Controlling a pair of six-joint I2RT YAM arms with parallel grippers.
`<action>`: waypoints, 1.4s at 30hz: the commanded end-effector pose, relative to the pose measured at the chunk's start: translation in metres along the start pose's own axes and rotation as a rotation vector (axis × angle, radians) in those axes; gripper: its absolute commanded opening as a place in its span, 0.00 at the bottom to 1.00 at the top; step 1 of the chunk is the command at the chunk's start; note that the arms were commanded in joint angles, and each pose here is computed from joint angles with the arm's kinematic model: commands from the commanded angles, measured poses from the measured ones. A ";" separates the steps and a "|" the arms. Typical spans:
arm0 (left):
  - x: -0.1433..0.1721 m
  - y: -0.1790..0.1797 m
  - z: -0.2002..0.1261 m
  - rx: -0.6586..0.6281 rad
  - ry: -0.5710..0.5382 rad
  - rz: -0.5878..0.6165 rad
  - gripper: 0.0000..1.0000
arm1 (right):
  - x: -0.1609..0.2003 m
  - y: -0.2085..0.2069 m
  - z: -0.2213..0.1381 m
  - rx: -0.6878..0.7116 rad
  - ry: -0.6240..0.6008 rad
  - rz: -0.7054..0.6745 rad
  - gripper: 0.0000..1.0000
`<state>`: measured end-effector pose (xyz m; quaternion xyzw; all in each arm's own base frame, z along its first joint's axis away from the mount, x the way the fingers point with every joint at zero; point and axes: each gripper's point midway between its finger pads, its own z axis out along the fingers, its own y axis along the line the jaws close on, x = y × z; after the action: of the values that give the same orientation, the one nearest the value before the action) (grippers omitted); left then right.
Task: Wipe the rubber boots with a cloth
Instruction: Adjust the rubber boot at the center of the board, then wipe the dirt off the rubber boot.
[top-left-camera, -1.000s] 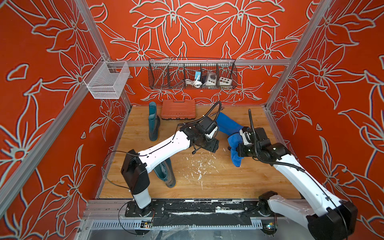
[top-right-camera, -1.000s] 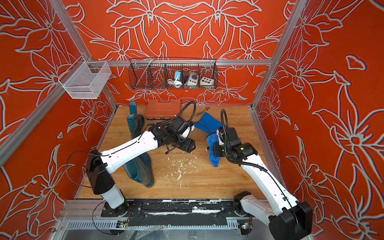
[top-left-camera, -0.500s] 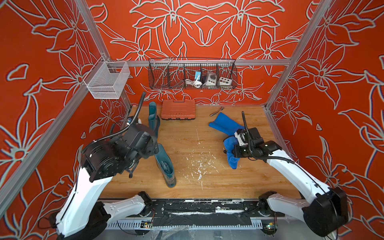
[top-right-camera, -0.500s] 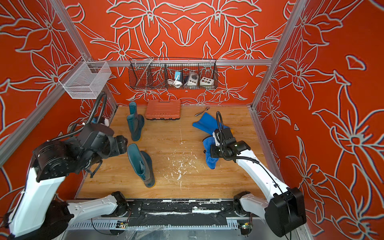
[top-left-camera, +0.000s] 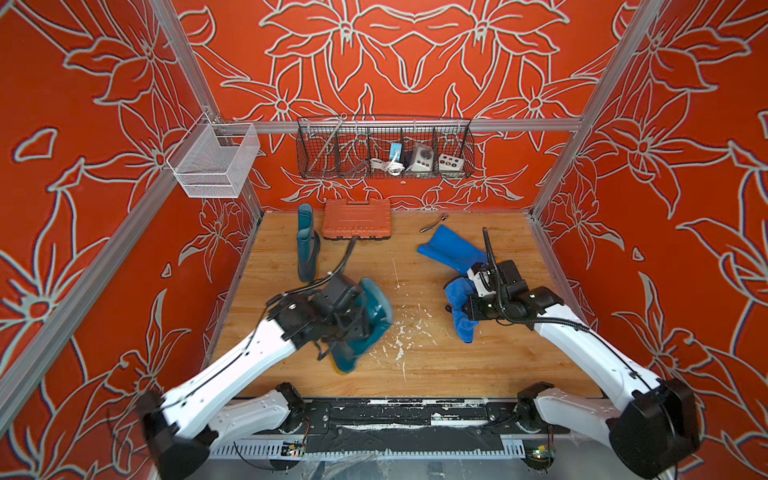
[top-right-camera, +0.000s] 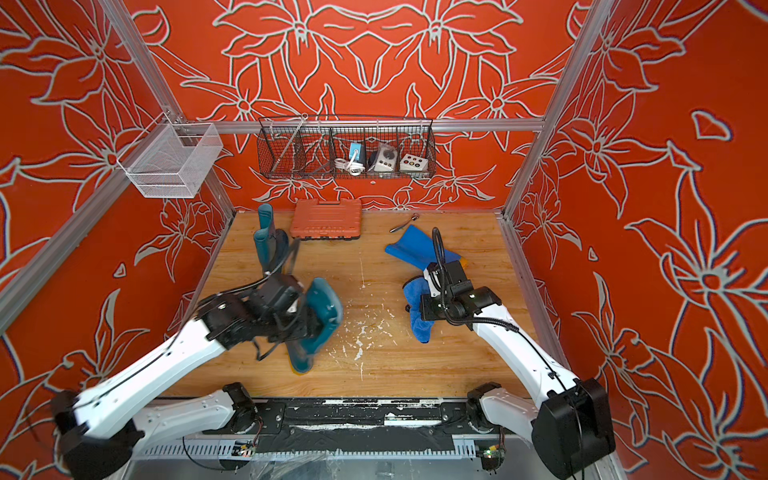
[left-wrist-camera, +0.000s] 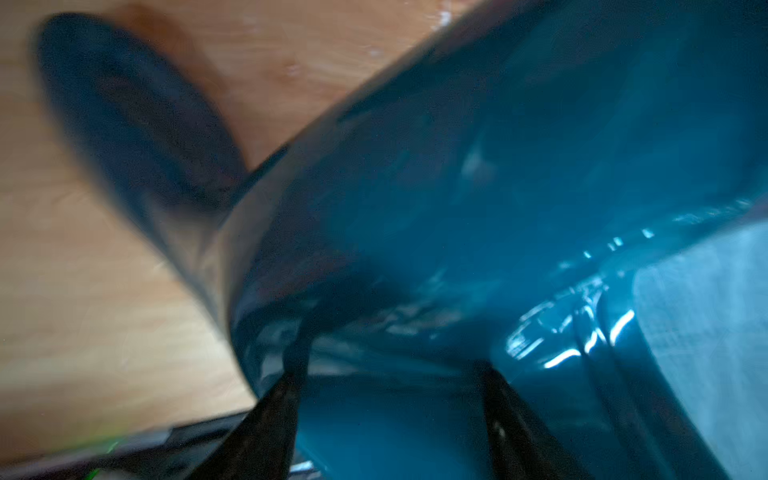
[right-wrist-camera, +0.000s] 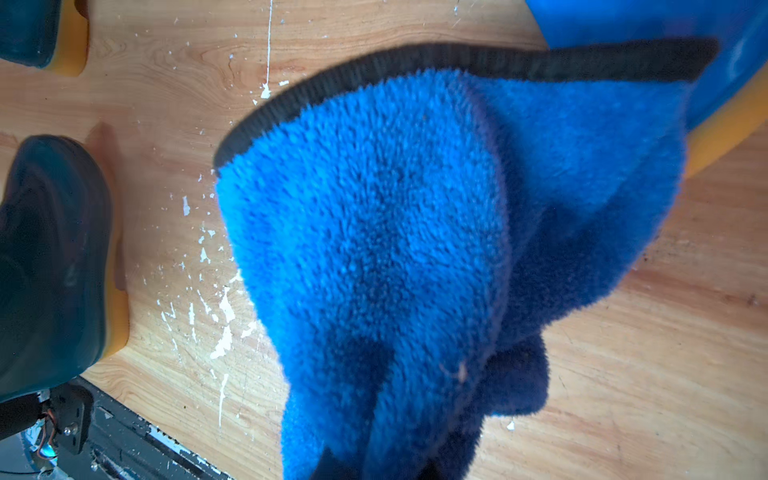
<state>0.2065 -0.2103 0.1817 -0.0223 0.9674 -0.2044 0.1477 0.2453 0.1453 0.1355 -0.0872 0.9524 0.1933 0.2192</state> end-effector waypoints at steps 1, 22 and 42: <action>-0.034 -0.086 0.014 0.210 -0.035 0.236 0.72 | 0.000 -0.002 -0.014 0.027 -0.028 -0.027 0.00; 0.026 0.044 0.050 0.167 -0.015 -0.115 0.76 | 0.040 0.224 0.085 -0.416 0.136 -0.366 0.00; 0.047 0.083 0.074 0.071 0.090 -0.007 0.29 | 0.024 0.121 0.061 -0.180 0.109 -0.204 0.00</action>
<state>0.1828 -0.1621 0.0602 -0.0462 0.9715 -0.2168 0.0845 0.2131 0.2458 0.0887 -0.1815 0.9432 0.2344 0.1498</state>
